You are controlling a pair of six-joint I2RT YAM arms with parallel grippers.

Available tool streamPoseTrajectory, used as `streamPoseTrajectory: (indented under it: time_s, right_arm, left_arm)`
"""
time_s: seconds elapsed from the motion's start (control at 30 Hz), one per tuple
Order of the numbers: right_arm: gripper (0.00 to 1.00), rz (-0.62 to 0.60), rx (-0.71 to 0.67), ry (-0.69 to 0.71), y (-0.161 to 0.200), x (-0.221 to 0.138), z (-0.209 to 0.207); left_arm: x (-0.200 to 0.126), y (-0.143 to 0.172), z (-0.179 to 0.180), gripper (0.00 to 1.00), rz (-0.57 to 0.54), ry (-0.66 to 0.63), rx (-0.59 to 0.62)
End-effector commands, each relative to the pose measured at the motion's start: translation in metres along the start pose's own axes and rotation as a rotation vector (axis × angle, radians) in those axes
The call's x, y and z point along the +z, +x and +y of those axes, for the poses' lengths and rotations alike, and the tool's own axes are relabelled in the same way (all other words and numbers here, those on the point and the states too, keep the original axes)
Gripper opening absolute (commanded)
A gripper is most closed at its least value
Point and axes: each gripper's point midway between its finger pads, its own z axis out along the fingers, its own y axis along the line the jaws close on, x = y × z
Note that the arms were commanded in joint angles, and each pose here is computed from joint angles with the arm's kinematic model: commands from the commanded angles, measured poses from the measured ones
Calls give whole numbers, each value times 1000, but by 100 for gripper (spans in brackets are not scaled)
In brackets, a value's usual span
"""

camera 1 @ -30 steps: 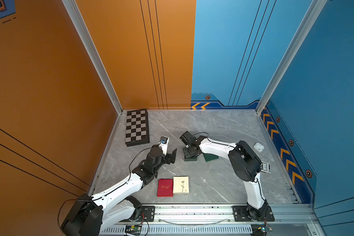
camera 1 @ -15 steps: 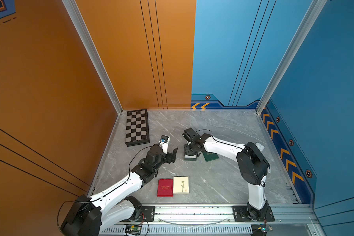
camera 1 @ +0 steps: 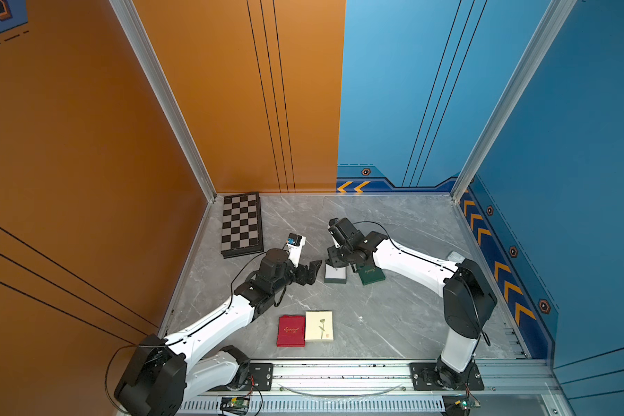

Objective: Take the necklace out of the lift-off lid jewelry box
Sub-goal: Take out the inner lining from the jewelry box.

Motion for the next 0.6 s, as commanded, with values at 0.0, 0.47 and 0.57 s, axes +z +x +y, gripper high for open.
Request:
streamPoseTrajectory:
  time_s: [0.0,0.47,0.57]
  right_arm:
    - [13,-3,-1,-19,0,-16,0]
    - [13,-66,-1,-117,-8,-30,17]
    - [13,-74,0,-124,-9,-31,19]
  left_arm:
    - [5,-1,-20,91,41,131,-93]
    - [22,-17,-42,78,62,416,-307]
    - [24,-16,-46,73,79,450,-315]
